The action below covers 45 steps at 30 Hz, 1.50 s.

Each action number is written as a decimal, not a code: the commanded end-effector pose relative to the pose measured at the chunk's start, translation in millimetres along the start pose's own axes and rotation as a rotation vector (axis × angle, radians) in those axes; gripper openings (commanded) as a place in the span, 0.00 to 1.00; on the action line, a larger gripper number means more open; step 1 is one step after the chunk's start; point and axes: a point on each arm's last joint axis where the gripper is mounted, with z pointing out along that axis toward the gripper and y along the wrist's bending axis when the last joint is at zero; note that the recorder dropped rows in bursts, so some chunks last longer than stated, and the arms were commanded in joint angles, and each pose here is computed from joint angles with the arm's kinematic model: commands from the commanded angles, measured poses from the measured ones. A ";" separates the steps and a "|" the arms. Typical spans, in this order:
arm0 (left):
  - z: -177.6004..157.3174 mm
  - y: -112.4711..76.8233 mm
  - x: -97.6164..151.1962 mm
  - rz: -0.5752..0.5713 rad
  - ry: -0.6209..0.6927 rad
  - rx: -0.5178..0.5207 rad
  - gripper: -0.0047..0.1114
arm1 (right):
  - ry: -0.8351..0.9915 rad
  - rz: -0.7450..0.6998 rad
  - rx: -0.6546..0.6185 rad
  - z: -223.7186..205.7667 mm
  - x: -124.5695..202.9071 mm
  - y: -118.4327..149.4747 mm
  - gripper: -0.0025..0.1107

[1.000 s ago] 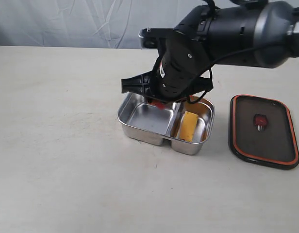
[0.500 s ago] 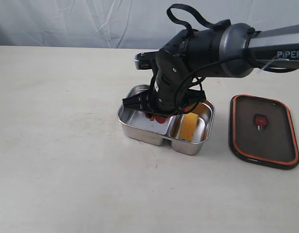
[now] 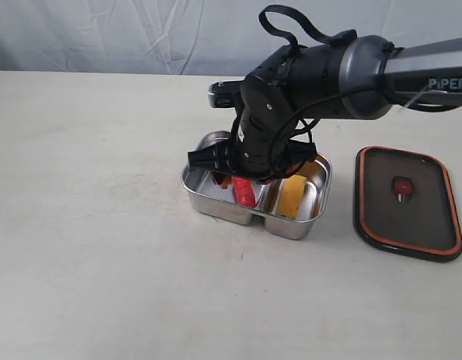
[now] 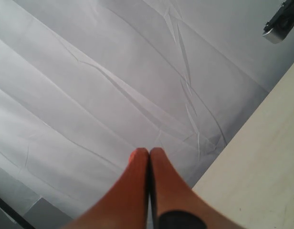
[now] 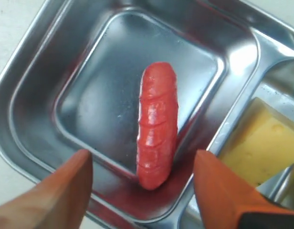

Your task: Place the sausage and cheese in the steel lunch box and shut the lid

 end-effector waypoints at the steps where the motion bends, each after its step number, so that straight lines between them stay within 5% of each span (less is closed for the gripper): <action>1: -0.5 -0.5 0.5 -0.003 -0.001 -0.002 0.04 | 0.025 0.019 0.011 -10.0 -4.8 0.0 0.55; 6: -0.5 -0.5 0.5 -0.003 -0.001 -0.002 0.04 | 0.034 0.011 0.019 -42.3 -2.2 0.3 0.45; 13: -0.5 -0.4 0.3 -0.003 -0.003 -0.002 0.04 | -0.016 -0.077 -0.018 -84.5 35.2 10.4 0.02; 23: -0.5 -0.4 0.3 -0.003 -0.003 -0.002 0.04 | -0.009 0.160 -0.068 -39.3 99.7 -19.8 0.02; 31: -0.5 -0.4 0.3 -0.003 -0.003 -0.002 0.04 | -0.011 0.360 -0.057 1.1 95.7 -51.6 0.02; 45: -0.5 -0.4 0.3 -0.003 -0.003 -0.002 0.04 | -0.012 0.389 -0.012 27.5 87.3 -76.7 0.02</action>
